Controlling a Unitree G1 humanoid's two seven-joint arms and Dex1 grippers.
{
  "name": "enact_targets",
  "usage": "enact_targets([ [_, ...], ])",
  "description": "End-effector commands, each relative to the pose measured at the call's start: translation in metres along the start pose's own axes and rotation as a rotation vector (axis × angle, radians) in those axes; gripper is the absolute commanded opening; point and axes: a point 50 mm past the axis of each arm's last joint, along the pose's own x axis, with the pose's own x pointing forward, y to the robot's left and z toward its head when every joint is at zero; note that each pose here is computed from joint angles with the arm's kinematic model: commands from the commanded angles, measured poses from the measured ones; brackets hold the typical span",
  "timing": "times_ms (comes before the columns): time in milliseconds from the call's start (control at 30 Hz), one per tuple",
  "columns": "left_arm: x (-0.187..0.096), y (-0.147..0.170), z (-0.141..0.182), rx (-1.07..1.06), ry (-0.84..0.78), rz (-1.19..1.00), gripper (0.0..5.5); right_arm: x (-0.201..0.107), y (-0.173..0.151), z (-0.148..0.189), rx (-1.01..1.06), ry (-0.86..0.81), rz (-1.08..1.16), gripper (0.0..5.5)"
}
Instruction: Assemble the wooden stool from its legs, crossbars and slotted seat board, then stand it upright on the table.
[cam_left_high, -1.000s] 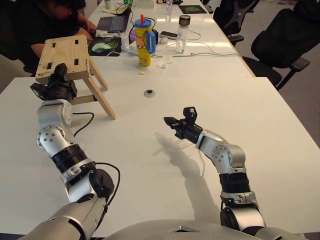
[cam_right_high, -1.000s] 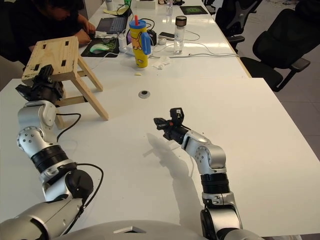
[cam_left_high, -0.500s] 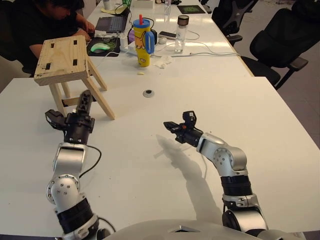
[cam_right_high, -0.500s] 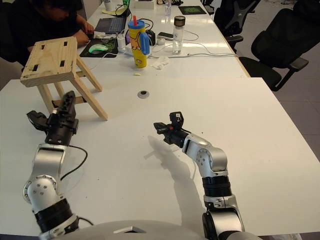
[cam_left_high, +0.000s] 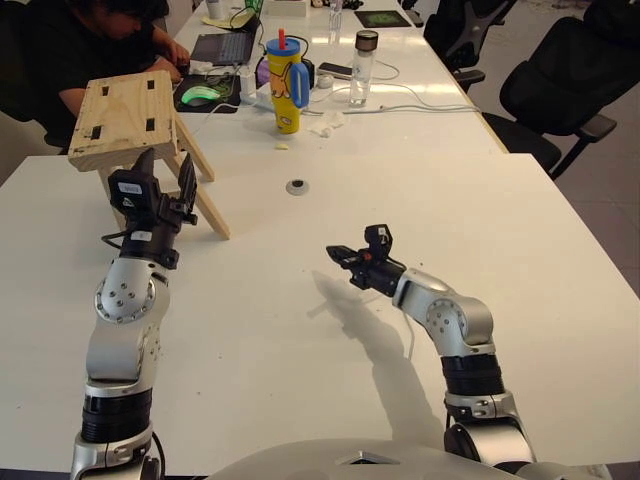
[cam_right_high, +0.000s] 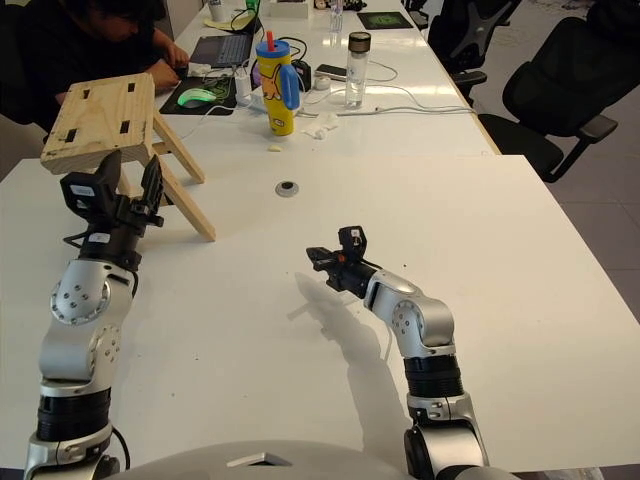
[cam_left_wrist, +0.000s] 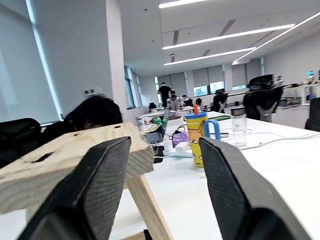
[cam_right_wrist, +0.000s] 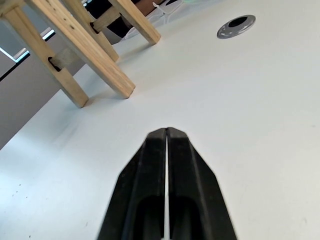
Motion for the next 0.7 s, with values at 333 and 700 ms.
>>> enact_targets([
  [333,-0.021,0.056,0.011,0.233,-0.115,0.466,2.36,0.002,0.002,-0.001,-0.001,0.0,0.003,0.0],
  [700,0.011,0.111,-0.044,0.23,0.212,0.581,2.36,0.008,0.006,0.001,-0.006,-0.006,0.02,0.0],
])
